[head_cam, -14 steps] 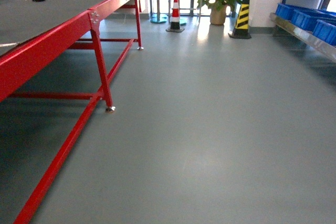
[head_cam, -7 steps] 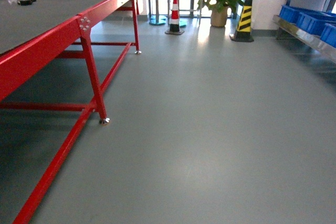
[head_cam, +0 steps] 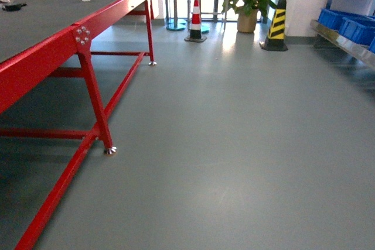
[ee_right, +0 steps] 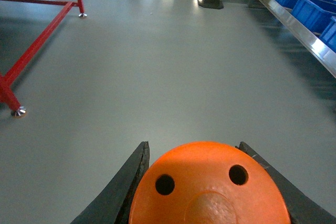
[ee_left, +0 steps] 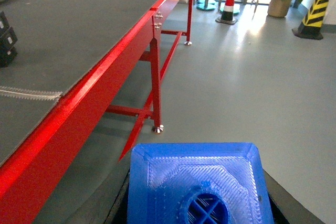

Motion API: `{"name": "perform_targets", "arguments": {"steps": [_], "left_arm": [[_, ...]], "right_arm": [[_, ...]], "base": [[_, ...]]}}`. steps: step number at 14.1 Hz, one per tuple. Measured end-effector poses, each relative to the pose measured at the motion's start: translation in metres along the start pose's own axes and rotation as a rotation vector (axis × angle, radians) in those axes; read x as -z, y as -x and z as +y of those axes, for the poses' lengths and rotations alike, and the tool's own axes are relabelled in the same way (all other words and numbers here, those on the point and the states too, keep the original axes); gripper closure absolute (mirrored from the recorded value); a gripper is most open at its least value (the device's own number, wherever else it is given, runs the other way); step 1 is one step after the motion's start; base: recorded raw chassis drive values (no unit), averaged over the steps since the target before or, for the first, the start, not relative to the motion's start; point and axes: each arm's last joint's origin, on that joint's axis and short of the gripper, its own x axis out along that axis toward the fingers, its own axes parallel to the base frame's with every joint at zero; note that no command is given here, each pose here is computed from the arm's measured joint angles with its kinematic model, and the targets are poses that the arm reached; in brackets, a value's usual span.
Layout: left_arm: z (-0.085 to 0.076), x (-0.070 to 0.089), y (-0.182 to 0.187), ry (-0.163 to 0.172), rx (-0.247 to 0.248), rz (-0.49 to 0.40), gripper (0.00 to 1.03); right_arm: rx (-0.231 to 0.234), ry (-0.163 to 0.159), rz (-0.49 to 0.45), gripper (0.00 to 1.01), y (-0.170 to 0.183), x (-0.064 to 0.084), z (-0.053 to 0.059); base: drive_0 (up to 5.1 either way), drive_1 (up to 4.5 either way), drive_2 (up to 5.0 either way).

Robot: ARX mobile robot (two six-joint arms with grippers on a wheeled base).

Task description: Sort blue parts and orange caps into right shelf containers

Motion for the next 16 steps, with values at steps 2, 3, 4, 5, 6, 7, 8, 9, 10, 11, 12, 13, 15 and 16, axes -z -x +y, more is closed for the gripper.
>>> {"name": "perform_targets", "arguments": {"steps": [2,3,4,5,6,7,8,9,10,11,12,13,15,16], "left_arm": [[0.0003,0.0008,-0.0002,0.0,-0.004,0.007,0.58],[0.0002,0.0002,-0.0001,0.0,-0.002,0.001,0.58],[0.0001,0.0007,-0.0001,0.0,0.0,0.006,0.58],[0.0001,0.0008,-0.0002,0.0,-0.001,0.007,0.58],[0.0001,0.0005,-0.0002,0.0,-0.001,0.004,0.58],[0.0001,0.0004,-0.0002,0.0,-0.001,0.003,0.58],[0.0001,0.0009,-0.0002,0.0,0.0,0.008,0.58],[0.0002,0.0002,-0.0001,0.0,-0.001,0.002,0.58],[0.0001,0.0008,-0.0001,0.0,-0.001,0.007,0.58],[0.0002,0.0006,-0.0001,0.0,-0.001,0.005,0.58],[0.0002,0.0006,-0.0001,0.0,-0.001,0.005,0.58],[0.0001,0.0007,-0.0001,0.0,-0.001,0.007,0.58],[0.0002,0.0002,-0.0001,0.0,-0.001,0.002,0.58],[0.0001,0.0006,-0.0001,0.0,-0.001,0.006,0.58]], "right_arm": [[-0.004,0.001,0.002,0.58,0.0,0.0002,0.0002],[0.002,0.0,0.004,0.58,0.0,0.0004,-0.0002],[0.0,0.001,0.001,0.58,0.0,0.0001,0.0001],[-0.001,0.0,0.001,0.58,0.0,0.0001,0.0001],[-0.002,0.001,0.003,0.58,0.0,0.0003,0.0001],[0.001,0.0,0.0,0.58,0.0,0.0,0.0],[0.0,0.001,0.003,0.58,0.0,0.0003,0.0001],[-0.001,0.001,0.004,0.58,0.0,0.0004,0.0001],[0.0,0.001,0.002,0.58,0.0,0.0002,0.0],[-0.001,0.001,0.004,0.58,0.0,0.0004,0.0001],[0.0,0.0,0.0,0.58,0.0,0.0,0.0001],[0.0,0.0,0.003,0.58,0.0,0.0003,0.0],[-0.001,0.001,0.003,0.58,0.0,0.0003,0.0001],[-0.001,0.001,0.003,0.58,0.0,0.0003,0.0001]], "base": [[0.1,4.39,-4.2],[0.1,4.39,-4.2],[0.1,4.39,-4.2],[0.1,4.39,-4.2],[0.1,4.39,-4.2],[-0.1,4.28,-4.4],[-0.1,4.28,-4.4],[-0.1,4.28,-4.4],[-0.1,4.28,-4.4],[-0.1,4.28,-4.4],[-0.1,4.28,-4.4],[-0.1,4.28,-4.4],[-0.1,4.28,-4.4],[0.1,4.44,-4.2]]}}
